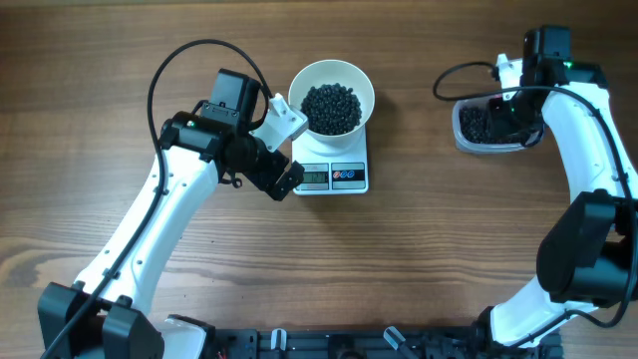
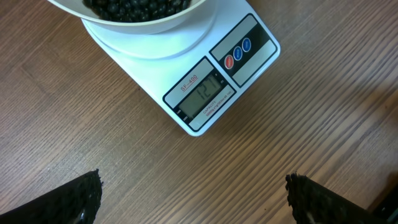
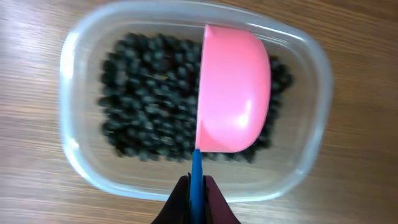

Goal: Scoop item into bowl and weigh 150g on scale
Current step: 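Lower the pink scoop into the beans for another scoop, then lift the filled pink scoop and carry it left over the white bowl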

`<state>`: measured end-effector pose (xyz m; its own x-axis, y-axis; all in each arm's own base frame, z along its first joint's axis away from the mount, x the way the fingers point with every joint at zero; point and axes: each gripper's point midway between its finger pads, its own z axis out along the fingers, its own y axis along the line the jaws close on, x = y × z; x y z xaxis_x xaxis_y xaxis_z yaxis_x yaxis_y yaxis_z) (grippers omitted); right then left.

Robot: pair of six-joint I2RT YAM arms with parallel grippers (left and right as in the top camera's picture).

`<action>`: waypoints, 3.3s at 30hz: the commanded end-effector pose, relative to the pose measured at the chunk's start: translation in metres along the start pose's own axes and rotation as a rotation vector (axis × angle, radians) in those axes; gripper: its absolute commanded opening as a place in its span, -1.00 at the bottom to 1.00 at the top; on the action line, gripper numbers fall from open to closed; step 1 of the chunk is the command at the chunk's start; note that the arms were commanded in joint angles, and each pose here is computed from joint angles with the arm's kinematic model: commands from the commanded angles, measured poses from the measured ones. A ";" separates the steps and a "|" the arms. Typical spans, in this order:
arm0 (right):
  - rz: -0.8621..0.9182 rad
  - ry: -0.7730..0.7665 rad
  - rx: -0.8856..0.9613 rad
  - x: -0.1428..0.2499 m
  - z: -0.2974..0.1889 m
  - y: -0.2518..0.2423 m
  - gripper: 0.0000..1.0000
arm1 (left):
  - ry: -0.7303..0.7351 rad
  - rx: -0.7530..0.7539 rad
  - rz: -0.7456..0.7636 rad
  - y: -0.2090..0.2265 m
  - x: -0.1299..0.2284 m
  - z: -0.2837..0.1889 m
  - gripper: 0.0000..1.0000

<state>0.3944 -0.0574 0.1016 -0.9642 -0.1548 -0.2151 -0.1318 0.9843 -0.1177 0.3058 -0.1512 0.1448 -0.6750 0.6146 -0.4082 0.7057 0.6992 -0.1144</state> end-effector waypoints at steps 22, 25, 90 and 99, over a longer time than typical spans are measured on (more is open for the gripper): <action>-0.098 0.091 0.018 0.019 0.009 -0.003 -0.91 | -0.008 0.010 0.011 0.000 -0.002 0.000 1.00; -0.091 0.047 -0.127 0.012 0.008 0.022 -0.91 | -0.008 0.011 0.011 0.000 -0.002 0.000 1.00; 0.401 -0.040 -0.668 0.012 0.010 0.026 -0.92 | -0.008 0.011 0.011 0.000 -0.002 0.000 1.00; 0.378 -0.136 -0.743 0.023 -0.013 0.002 -0.91 | -0.008 0.011 0.011 0.000 -0.002 0.000 1.00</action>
<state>0.3653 -0.0641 0.0945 -0.9501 0.2672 -0.1609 0.1215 0.7922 0.5981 0.3059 -0.1512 0.1448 -0.6749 0.6146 -0.4085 0.7058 0.6992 -0.1142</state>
